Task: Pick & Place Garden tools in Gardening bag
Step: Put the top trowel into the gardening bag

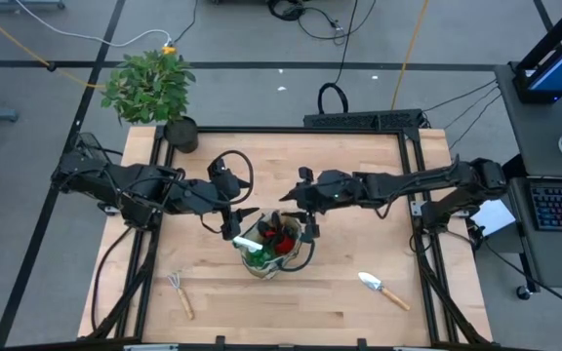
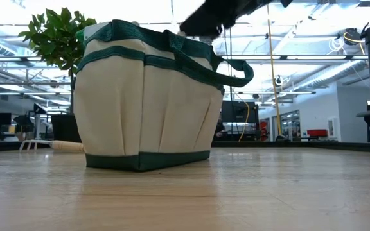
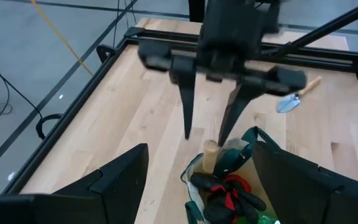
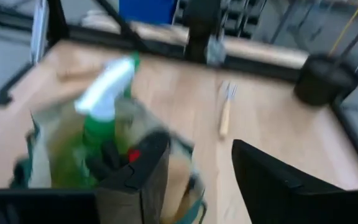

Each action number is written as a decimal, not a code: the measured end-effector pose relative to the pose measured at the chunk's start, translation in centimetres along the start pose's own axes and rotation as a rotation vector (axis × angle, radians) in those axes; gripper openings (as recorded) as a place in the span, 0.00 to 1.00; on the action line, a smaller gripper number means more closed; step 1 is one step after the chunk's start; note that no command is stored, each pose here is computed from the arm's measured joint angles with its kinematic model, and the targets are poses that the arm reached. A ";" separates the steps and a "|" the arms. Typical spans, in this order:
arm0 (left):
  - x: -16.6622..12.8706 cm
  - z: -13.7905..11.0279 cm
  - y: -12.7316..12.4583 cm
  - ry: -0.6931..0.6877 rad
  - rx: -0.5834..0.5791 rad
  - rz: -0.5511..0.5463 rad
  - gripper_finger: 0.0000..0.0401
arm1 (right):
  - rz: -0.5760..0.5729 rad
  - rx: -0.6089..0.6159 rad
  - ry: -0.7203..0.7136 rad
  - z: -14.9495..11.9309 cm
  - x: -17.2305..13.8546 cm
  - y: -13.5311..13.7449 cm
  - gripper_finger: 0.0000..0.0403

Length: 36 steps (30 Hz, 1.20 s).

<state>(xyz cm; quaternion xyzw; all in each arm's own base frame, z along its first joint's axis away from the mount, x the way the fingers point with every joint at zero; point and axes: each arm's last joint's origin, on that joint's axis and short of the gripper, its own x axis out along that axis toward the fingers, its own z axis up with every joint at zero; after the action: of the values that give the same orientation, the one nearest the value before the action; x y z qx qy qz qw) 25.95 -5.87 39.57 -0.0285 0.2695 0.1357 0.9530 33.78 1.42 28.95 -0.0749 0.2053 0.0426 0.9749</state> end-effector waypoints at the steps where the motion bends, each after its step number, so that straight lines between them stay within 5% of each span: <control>1: 0.0 0.0 0.0 0.000 -0.002 0.000 0.74 | -0.010 -0.007 -0.027 0.4 -0.2 0.1 0.43; 7: -0.1 -0.1 -0.2 0.000 0.002 -0.007 0.74 | -0.011 -0.026 -0.086 1.2 -0.7 0.3 0.36; 17: -0.1 -0.1 -0.3 0.000 0.004 -0.010 0.74 | 0.054 -0.025 -0.048 0.4 0.3 0.6 0.02; 36: -0.1 -0.1 -0.3 0.001 0.006 -0.010 0.74 | 0.069 0.004 -0.015 -0.3 1.0 0.5 0.00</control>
<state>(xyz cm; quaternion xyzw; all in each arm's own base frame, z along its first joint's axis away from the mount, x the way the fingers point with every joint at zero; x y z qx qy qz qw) 25.91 -6.17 39.53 -0.0270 0.2704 0.1301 0.9535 34.55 1.95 28.19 -0.0655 0.2004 0.0766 0.9745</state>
